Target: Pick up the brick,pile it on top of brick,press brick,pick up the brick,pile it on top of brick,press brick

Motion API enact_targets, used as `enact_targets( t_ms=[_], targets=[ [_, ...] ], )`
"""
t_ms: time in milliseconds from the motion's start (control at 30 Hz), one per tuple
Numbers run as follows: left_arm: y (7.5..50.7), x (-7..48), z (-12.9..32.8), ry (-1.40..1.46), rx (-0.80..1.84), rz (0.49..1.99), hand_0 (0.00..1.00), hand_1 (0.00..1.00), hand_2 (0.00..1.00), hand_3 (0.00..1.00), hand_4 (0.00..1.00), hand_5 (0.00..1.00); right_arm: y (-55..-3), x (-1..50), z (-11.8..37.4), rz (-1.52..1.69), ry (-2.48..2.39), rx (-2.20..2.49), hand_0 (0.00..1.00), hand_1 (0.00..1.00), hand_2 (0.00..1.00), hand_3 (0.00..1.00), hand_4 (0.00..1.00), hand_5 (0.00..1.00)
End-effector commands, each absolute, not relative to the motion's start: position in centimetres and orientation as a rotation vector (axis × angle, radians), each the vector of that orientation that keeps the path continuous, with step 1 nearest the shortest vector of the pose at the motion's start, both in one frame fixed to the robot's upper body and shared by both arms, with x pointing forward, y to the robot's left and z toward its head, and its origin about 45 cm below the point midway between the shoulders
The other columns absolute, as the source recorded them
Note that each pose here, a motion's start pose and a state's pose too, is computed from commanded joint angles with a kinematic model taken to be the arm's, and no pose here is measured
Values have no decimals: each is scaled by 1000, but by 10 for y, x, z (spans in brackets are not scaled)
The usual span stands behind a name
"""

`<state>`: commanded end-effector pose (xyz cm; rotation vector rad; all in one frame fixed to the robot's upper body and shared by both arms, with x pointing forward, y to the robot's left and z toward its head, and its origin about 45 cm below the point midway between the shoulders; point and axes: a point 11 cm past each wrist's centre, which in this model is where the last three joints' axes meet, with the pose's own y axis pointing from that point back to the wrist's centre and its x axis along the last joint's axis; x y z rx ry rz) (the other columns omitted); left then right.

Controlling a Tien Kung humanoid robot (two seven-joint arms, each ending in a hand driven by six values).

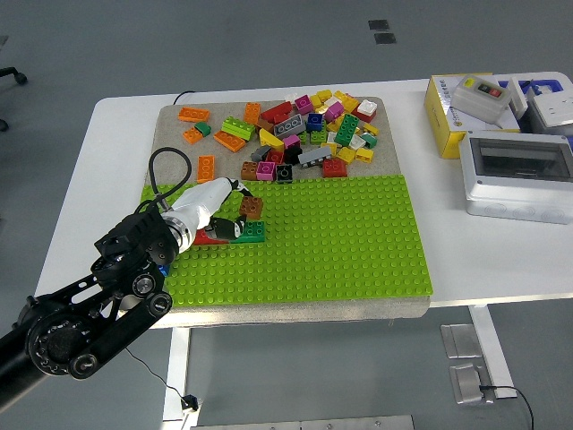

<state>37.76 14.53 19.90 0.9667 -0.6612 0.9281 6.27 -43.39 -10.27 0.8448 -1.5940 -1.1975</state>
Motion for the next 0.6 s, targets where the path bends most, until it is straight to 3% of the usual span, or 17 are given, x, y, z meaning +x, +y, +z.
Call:
enact_targets(
  t_ms=[300, 333, 600],
  targets=[
    [139, 380, 190, -657, 968, 962, 988, 928, 904, 564, 511, 148, -434, 64, -102, -1191, -1595, 848, 710, 675, 695, 781, 609, 998],
    [140, 381, 189, -655, 971, 969, 978, 910, 884, 564, 558, 181, -434, 64, -103, -1191, -1595, 848, 710, 674, 696, 783, 609, 998],
    [146, 383, 182, -624, 999, 990, 975, 905, 876, 565, 569, 182, -434, 64, -103, -1187, -1592, 849, 708, 674, 695, 782, 611, 998]
  ],
)
